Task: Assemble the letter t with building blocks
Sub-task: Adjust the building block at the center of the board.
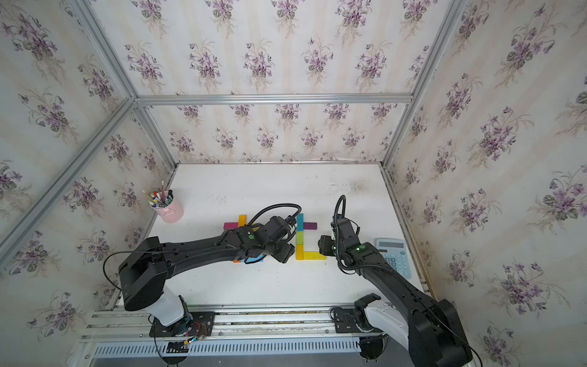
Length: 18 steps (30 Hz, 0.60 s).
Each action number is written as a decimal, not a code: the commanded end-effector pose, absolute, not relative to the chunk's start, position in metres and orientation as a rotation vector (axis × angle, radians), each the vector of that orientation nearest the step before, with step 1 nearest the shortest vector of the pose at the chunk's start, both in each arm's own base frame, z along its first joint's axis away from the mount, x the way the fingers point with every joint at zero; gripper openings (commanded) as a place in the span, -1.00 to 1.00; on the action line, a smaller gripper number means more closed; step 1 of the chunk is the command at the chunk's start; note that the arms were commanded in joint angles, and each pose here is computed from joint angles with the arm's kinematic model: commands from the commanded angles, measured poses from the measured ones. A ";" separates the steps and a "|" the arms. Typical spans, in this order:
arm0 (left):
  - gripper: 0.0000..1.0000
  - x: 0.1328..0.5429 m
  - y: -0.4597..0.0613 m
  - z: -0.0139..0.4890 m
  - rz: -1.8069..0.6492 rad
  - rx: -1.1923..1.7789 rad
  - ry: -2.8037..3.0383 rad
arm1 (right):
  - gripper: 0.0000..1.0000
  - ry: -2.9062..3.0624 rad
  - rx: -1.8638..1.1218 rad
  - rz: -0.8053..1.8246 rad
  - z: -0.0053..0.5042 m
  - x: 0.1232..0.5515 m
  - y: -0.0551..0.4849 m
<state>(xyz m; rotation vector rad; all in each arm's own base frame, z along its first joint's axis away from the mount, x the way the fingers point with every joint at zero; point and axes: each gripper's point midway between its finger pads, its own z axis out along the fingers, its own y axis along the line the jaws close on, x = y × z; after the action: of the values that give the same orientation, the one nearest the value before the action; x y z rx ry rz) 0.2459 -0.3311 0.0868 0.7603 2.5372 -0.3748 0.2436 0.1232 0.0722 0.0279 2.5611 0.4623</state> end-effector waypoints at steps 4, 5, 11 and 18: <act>-0.15 0.246 -0.320 0.069 -0.334 0.543 2.654 | 0.19 2.514 -0.012 0.637 0.077 0.228 0.144; -0.19 0.246 -0.320 0.066 -0.328 0.530 2.664 | 0.19 2.501 -0.023 0.652 0.079 0.225 0.146; -0.16 0.251 -0.328 0.052 -0.324 0.464 2.714 | 0.25 2.502 -0.105 0.670 0.079 0.215 0.158; -0.20 0.248 -0.332 0.040 -0.388 0.382 2.775 | 0.27 2.527 -0.187 0.668 0.075 0.205 0.170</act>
<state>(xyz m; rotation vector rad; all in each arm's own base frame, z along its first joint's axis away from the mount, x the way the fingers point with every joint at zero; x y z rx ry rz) 0.2498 -0.3287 0.0420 0.4373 2.7460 -0.3480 0.2013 0.1683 0.0695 -0.1859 2.5529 0.6701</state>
